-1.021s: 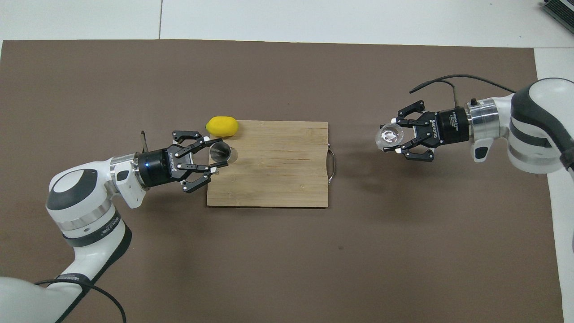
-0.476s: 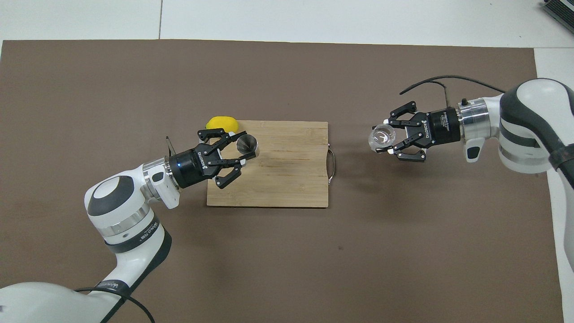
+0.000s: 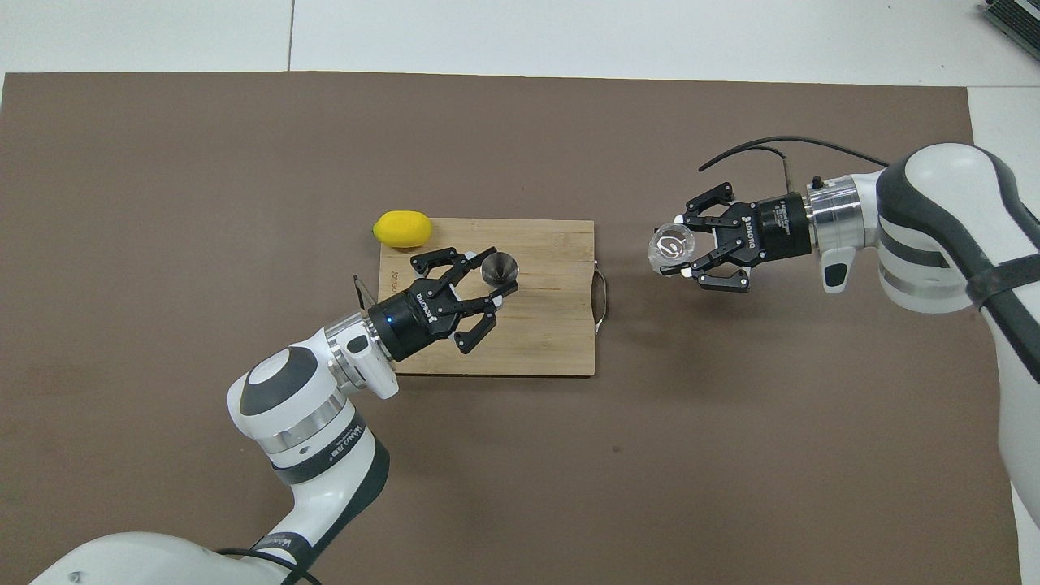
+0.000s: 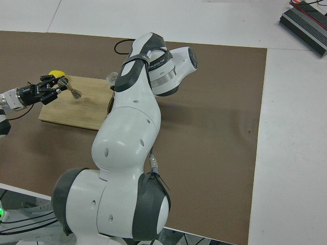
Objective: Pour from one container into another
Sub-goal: 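Carry the metal cup onto the board while the right gripper lifts the glass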
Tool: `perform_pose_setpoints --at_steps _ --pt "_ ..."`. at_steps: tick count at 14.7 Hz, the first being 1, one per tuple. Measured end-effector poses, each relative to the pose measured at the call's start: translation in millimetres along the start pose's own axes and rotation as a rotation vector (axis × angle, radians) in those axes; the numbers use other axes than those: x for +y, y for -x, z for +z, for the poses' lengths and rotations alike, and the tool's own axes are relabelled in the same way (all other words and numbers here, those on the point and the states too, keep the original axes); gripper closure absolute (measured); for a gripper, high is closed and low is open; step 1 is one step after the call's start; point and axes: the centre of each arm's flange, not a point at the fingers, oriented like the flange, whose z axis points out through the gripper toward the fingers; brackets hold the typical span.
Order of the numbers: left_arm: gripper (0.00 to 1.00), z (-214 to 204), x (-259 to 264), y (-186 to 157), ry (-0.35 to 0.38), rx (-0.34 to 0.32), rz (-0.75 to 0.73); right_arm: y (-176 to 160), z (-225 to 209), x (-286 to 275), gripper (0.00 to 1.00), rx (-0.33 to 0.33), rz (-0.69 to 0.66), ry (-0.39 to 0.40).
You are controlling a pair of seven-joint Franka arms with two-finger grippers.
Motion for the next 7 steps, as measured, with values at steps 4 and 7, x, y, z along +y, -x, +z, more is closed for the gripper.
perform_pose_setpoints --at_steps 4,7 --pt "0.49 3 -2 10 -0.009 -0.010 0.018 12 3 0 0.49 0.014 -0.020 -0.013" --pt "0.49 4 -3 19 -0.010 -0.023 0.036 21 17 1 0.49 0.025 -0.036 -0.004"
